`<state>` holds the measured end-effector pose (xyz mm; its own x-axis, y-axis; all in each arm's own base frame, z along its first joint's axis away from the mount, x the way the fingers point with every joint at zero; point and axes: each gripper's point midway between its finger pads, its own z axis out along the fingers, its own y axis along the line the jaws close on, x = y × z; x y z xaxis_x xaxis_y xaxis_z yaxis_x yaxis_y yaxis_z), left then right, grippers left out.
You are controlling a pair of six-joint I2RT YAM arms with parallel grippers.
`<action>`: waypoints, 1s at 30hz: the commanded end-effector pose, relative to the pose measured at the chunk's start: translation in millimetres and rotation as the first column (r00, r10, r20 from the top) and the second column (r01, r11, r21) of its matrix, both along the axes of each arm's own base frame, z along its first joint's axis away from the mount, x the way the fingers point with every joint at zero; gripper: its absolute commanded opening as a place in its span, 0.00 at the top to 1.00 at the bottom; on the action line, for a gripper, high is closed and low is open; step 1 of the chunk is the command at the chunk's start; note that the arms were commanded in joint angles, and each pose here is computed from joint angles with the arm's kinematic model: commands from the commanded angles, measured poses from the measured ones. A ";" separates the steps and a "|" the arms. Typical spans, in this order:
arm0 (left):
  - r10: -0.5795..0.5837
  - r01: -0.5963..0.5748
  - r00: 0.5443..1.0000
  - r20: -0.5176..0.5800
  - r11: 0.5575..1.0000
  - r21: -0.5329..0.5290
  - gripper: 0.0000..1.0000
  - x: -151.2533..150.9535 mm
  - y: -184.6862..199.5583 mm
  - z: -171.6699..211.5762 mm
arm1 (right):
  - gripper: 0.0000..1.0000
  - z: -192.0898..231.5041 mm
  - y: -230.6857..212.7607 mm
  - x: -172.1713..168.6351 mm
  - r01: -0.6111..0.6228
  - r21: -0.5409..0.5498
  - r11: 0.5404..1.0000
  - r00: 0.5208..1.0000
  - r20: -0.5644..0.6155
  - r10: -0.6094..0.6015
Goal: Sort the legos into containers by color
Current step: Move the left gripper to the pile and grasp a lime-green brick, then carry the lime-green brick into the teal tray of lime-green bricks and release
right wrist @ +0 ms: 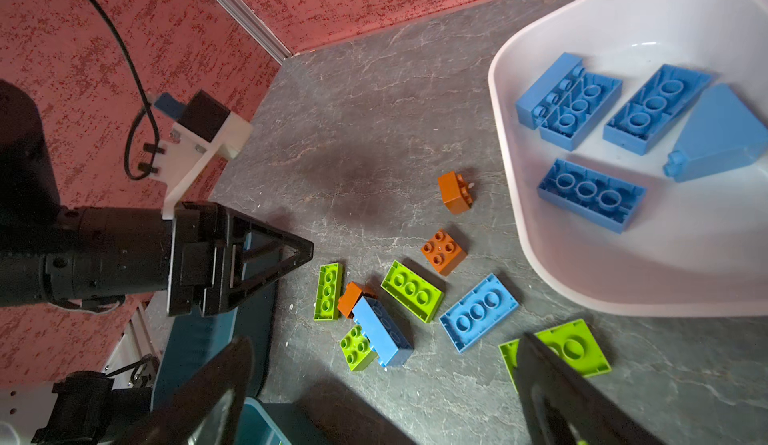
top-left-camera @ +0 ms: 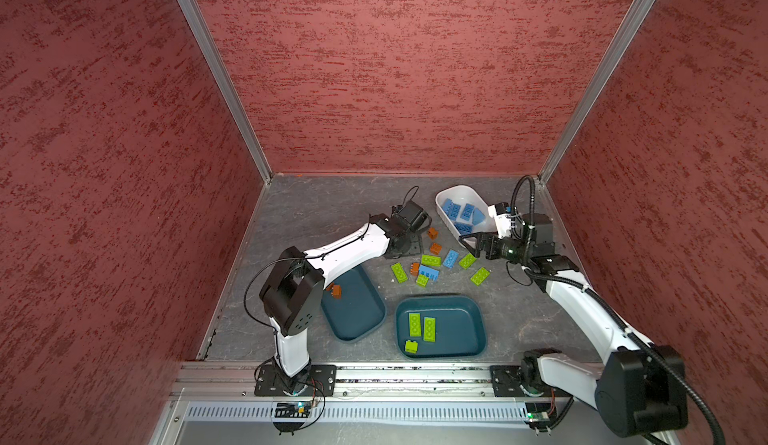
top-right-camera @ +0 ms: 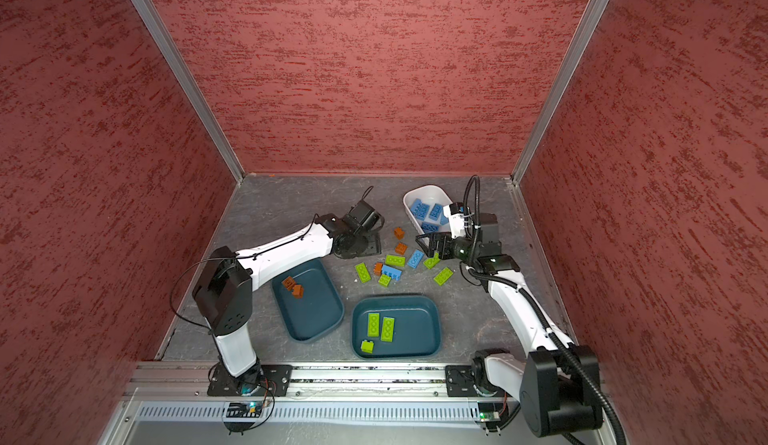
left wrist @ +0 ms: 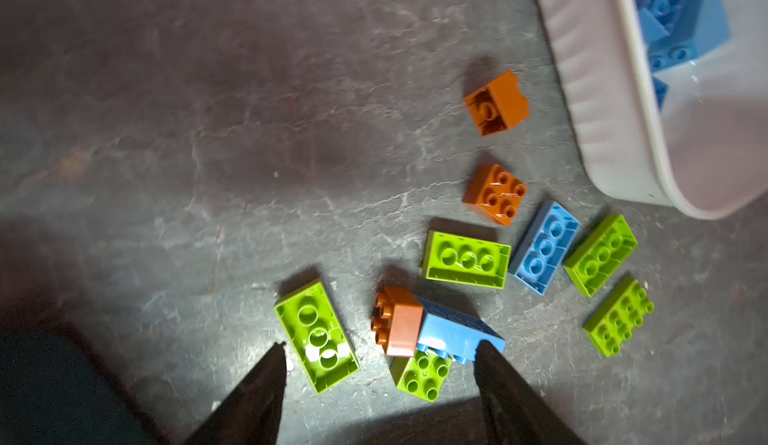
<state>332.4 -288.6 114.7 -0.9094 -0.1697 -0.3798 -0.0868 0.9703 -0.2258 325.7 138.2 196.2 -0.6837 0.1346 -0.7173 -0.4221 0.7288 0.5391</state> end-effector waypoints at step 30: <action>0.258 -0.241 0.949 -0.183 0.964 0.112 0.45 -25.1 17.9 -97.4 | 0.01 -8.6 6.0 -3.0 -0.037 -0.022 0.999 0.999 -0.014 0.037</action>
